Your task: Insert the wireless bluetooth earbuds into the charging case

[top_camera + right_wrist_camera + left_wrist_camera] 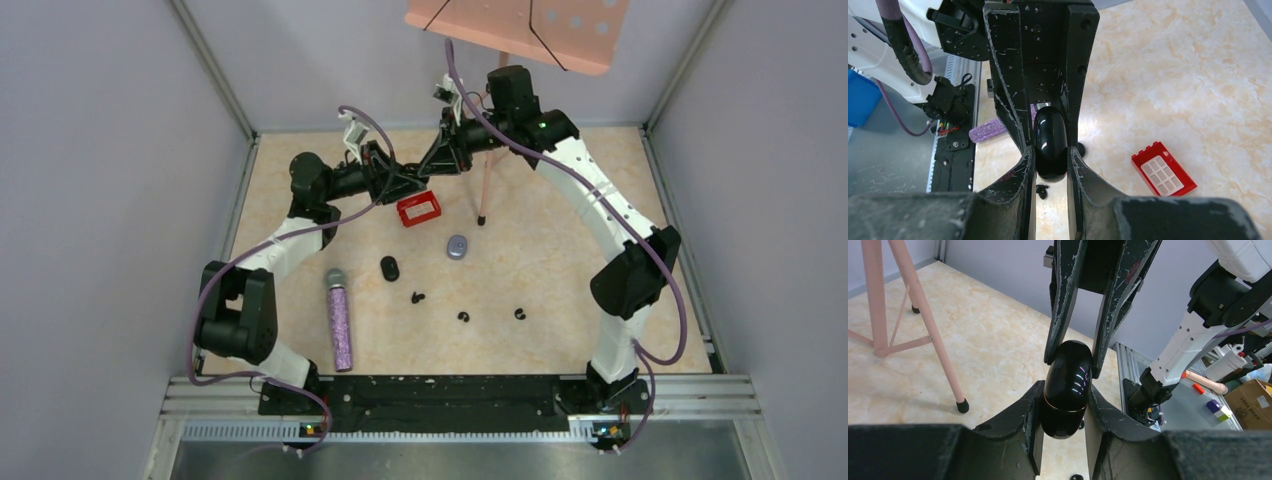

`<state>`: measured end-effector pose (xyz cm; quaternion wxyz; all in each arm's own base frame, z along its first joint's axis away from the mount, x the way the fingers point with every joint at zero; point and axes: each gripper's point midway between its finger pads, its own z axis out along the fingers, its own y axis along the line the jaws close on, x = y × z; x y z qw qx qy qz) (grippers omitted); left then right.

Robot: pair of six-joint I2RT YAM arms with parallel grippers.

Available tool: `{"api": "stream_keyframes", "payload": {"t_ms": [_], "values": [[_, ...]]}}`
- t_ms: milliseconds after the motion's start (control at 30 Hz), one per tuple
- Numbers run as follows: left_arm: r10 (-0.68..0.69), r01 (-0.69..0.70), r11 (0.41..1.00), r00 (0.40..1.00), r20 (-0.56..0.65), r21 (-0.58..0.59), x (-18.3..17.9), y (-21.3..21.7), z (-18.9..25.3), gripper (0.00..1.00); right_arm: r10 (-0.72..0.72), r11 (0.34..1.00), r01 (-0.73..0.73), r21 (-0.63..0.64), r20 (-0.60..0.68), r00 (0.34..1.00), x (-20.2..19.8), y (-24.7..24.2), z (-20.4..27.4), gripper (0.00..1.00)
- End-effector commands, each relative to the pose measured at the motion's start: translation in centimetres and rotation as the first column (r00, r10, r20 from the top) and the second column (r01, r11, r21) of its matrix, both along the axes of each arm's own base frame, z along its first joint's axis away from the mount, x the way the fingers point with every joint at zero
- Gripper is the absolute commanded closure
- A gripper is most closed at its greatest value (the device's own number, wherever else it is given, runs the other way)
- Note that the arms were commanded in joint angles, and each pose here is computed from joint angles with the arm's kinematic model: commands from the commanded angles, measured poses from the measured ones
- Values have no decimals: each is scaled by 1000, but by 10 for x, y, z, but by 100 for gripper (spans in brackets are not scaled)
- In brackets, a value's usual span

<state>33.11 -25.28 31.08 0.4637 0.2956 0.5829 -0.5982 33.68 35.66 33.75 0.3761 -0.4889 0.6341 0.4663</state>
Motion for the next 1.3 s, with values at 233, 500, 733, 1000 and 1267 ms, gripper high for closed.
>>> {"api": "stream_keyframes", "payload": {"t_ms": [233, 500, 733, 1000, 1267], "values": [[-20, 22, 1000, 988, 152, -10, -1, 0, 17, 100, -108, 993, 111, 37, -63, 992, 24, -3, 12, 62], [-55, 55, 998, 975, 216, 7, -8, -4, 16, 100, -168, 982, 177, 66, -124, 978, 40, -8, 19, 60], [-45, 45, 999, 977, 208, 3, -8, -4, 16, 100, -165, 982, 174, 71, -120, 979, 37, -11, 23, 59], [-14, 15, 1000, 986, 168, -3, 0, -4, 9, 100, -199, 971, 201, 128, -35, 979, 31, -29, 68, 57], [13, -12, 1000, 993, 121, -6, 5, 1, 4, 100, -243, 969, 246, -32, 73, 967, 7, -80, 33, 53]]}}
